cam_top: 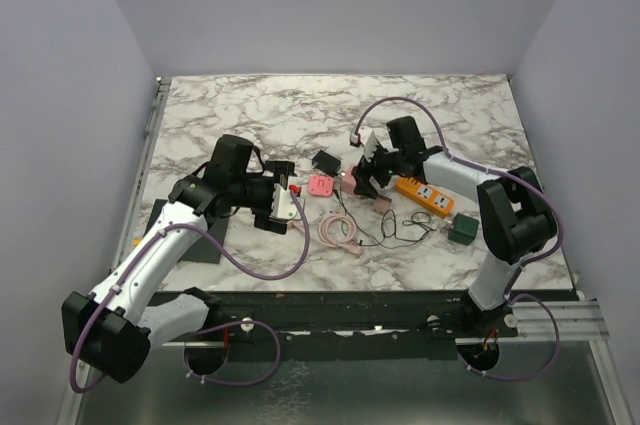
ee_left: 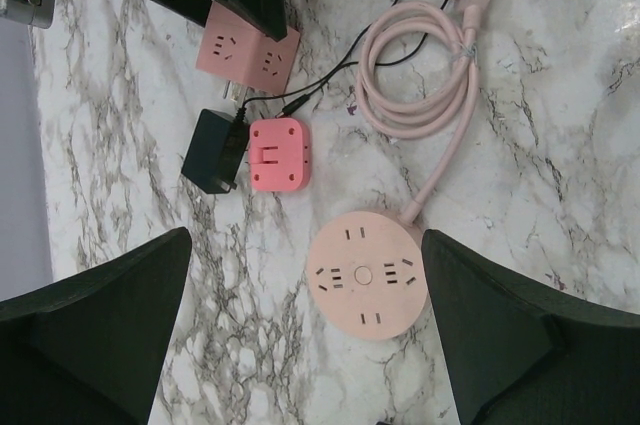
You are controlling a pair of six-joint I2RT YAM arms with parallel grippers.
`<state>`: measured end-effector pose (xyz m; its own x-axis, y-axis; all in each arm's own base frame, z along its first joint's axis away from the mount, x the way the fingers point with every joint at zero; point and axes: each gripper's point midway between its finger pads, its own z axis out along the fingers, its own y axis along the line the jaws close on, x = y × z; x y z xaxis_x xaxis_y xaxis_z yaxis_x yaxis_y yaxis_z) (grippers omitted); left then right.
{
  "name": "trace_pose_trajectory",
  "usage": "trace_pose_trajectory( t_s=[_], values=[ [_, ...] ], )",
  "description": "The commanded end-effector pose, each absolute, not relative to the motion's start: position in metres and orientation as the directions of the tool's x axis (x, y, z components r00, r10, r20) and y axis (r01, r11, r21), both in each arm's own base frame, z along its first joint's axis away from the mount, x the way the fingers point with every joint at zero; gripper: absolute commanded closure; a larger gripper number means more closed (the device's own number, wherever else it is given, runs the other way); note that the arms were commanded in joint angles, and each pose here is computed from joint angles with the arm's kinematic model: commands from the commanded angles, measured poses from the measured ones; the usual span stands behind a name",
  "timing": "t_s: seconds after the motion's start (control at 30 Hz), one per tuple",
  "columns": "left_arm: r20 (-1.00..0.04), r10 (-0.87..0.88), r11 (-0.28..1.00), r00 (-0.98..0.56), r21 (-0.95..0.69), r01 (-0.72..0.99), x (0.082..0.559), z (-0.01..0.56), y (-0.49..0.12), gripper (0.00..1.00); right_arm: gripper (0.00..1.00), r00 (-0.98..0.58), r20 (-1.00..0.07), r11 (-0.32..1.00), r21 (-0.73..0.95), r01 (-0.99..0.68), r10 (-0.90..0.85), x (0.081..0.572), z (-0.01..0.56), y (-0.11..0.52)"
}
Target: Insert the plug
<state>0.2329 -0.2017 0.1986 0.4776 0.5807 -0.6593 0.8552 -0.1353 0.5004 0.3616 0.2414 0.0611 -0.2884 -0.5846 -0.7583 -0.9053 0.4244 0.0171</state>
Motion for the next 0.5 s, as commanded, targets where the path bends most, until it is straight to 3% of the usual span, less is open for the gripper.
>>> trace_pose_trajectory(
  t_s=[0.0, 0.2, 0.3, 0.47],
  values=[
    [-0.669, 0.554, -0.160, 0.496, 0.499, 0.852, 0.231, 0.202, -0.206, 0.01, 0.25, -0.288, -0.741, 0.408, 0.021, -0.913, -0.606, 0.360, 0.048, 0.243],
    [-0.661, 0.552, -0.162, 0.508, 0.512, 0.843, 0.232, 0.204, -0.206, 0.01, 0.69, -0.330, -0.697, 0.370, 0.099, -0.924, -0.637, 0.353, 0.042, 0.246],
    [-0.653, 0.550, -0.172, 0.520, 0.521, 0.836, 0.231, 0.203, -0.206, 0.01, 0.76, -0.326, -0.714, 0.376, 0.094, -0.922, -0.620, 0.352, 0.051, 0.247],
    [-0.591, 0.500, -0.211, 0.633, 0.626, 0.751, 0.233, 0.214, -0.210, 0.01, 0.77, -0.278, -0.778, 0.368, 0.065, -0.928, -0.563, 0.348, 0.100, 0.253]
  ],
)
